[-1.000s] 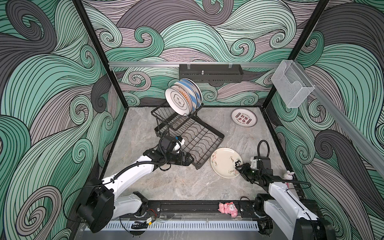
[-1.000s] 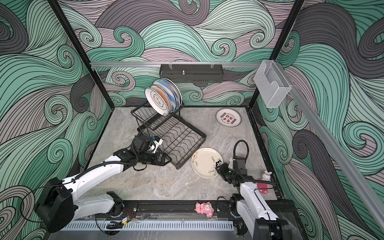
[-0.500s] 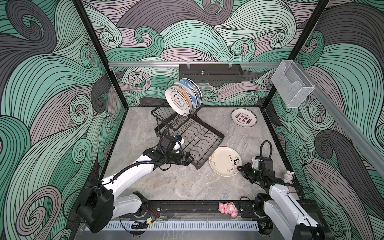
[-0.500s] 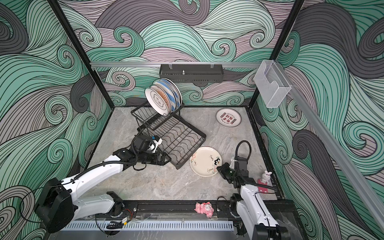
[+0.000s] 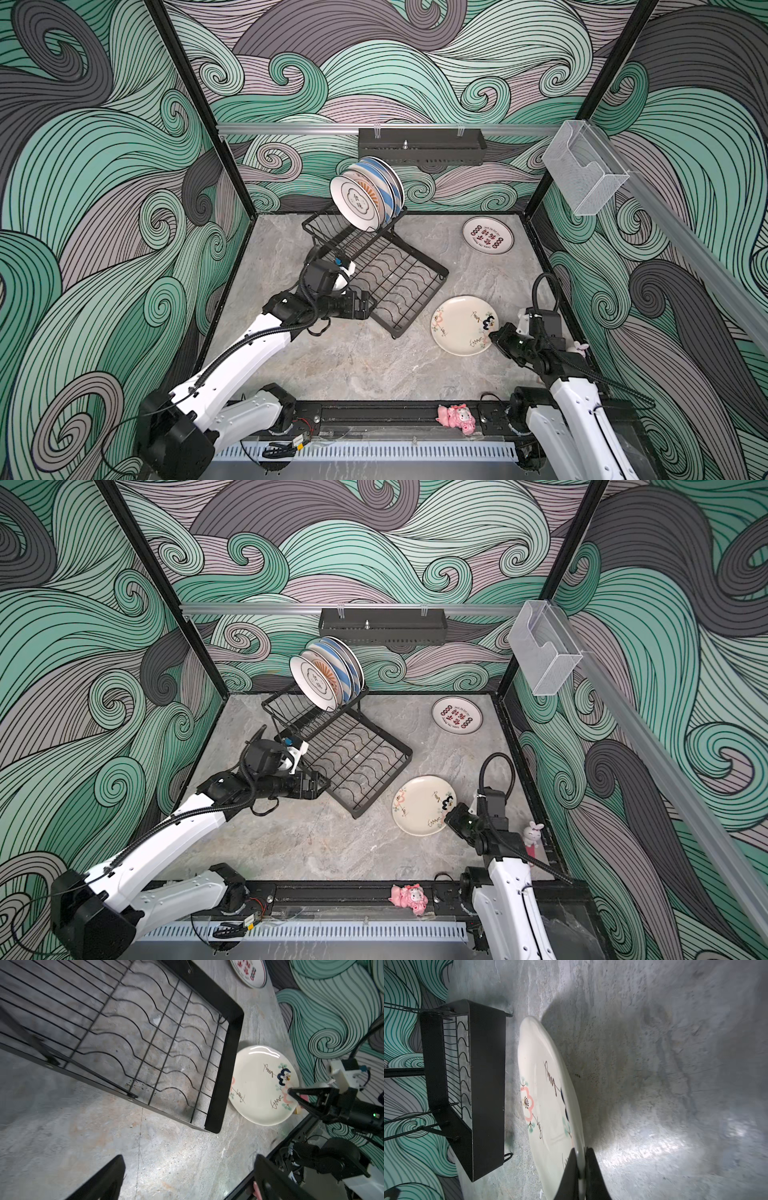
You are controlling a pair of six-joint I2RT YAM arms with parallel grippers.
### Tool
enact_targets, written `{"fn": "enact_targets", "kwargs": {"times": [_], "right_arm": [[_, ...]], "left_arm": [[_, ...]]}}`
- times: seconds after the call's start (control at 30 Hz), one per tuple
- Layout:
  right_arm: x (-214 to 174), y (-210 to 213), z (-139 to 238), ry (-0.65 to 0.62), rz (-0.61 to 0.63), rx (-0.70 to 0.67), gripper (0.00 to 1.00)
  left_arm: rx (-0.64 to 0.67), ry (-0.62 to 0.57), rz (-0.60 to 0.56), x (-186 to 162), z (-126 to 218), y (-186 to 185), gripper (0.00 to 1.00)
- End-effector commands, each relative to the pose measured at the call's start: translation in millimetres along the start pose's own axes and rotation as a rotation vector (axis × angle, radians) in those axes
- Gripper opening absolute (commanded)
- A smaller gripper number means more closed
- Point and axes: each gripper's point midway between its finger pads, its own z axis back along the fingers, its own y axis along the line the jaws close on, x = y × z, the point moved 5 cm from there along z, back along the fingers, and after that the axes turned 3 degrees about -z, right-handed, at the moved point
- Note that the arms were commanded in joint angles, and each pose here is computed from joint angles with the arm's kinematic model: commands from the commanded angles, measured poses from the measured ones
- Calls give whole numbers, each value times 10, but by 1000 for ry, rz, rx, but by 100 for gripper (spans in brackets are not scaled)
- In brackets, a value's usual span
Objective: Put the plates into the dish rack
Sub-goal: 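Lift the cream flower plate upright with the right gripper and carry it over the rack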
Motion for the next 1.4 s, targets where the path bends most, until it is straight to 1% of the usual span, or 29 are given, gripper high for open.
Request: {"fn": "enact_targets", "kwargs": {"times": [0.0,0.17,0.23,0.4,0.5,0.63,0.8,0.93,1.0,1.13,1.37], "right_arm": [[212,213,289,-94,98,18,0],[498,530,590,-204,167,65,0],[615,662,699,-240,207,79,0],[872,1028,916,-323,301,148,0],[986,1426,1075,-383,400,237,0],[1038,2053,1283,-465,597,270,0],[993,2774,1442,-576,777,340,0],[865,3258,1565,-674,889,392,0],[809,3482,1642,-746,929,417,0],[666,3797,1685,-836,992,447,0],[481,4108,1693,-966,1022,459,0]], "left_arm": [[80,-32,1,129,292,211,99],[146,-84,23,311,550,498,99],[151,-99,24,375,587,568,99],[156,-136,76,465,581,706,98],[156,-180,90,491,561,786,99],[154,-215,110,559,598,847,99],[136,-264,111,659,648,829,99],[111,-258,120,618,567,846,99],[92,-244,136,575,510,856,99],[30,-237,135,560,442,819,99],[33,-224,139,534,420,837,99]]}}
